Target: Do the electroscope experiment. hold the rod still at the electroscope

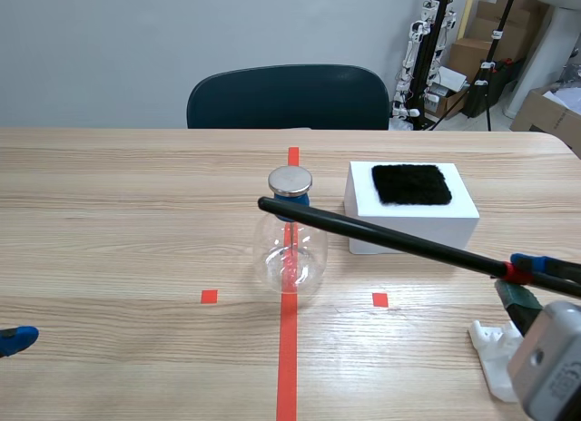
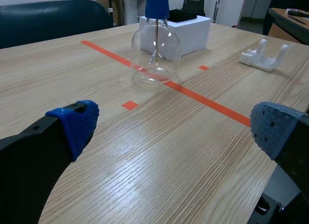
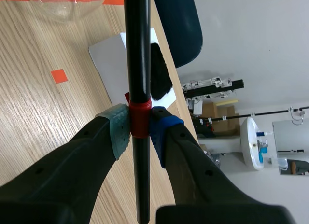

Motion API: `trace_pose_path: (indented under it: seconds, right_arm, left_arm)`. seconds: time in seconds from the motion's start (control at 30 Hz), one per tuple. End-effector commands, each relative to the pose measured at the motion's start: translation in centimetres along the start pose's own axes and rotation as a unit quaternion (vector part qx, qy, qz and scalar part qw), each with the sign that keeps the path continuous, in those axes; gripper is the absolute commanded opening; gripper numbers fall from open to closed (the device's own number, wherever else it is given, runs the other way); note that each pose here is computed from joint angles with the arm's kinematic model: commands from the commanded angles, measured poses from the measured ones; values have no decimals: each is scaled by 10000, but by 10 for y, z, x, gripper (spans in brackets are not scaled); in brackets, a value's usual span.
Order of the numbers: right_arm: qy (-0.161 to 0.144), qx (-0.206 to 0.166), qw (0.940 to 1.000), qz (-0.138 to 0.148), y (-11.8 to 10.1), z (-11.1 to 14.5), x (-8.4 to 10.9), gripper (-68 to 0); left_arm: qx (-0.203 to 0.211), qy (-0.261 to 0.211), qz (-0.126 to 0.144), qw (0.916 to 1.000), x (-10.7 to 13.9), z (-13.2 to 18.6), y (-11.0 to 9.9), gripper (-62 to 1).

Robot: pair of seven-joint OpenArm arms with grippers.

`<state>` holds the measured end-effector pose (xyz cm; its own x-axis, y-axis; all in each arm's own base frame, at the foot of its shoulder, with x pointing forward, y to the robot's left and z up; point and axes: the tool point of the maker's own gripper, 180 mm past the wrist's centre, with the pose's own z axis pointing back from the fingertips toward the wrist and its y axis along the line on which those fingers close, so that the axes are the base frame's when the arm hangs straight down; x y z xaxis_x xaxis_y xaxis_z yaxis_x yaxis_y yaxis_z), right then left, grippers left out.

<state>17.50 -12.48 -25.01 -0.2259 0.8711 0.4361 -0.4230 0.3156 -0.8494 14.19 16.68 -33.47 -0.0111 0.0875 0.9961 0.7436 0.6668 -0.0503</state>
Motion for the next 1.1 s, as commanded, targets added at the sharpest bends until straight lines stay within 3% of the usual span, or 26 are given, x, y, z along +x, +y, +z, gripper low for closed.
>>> trace_pose_path:
  seconds: [0.0, 0.3, 0.6, 1.07]
  right_arm:
    - [-131, -123, 9998, 68, -8, -2, 5, -638]
    - [-81, -120, 9999, 68, -8, -2, 3, -638]
    - [268, -122, 9995, 62, -8, -2, -9, -638]
    - [268, -122, 9995, 62, -8, -2, -9, -638]
  left_arm:
    - [-20, -266, -66, 9996, 12, -1, 2, 14]
    - [-20, -266, -66, 9996, 12, -1, 2, 14]
    - [-20, -266, -66, 9996, 12, -1, 2, 14]
    - [-20, -266, -66, 9996, 12, -1, 2, 14]
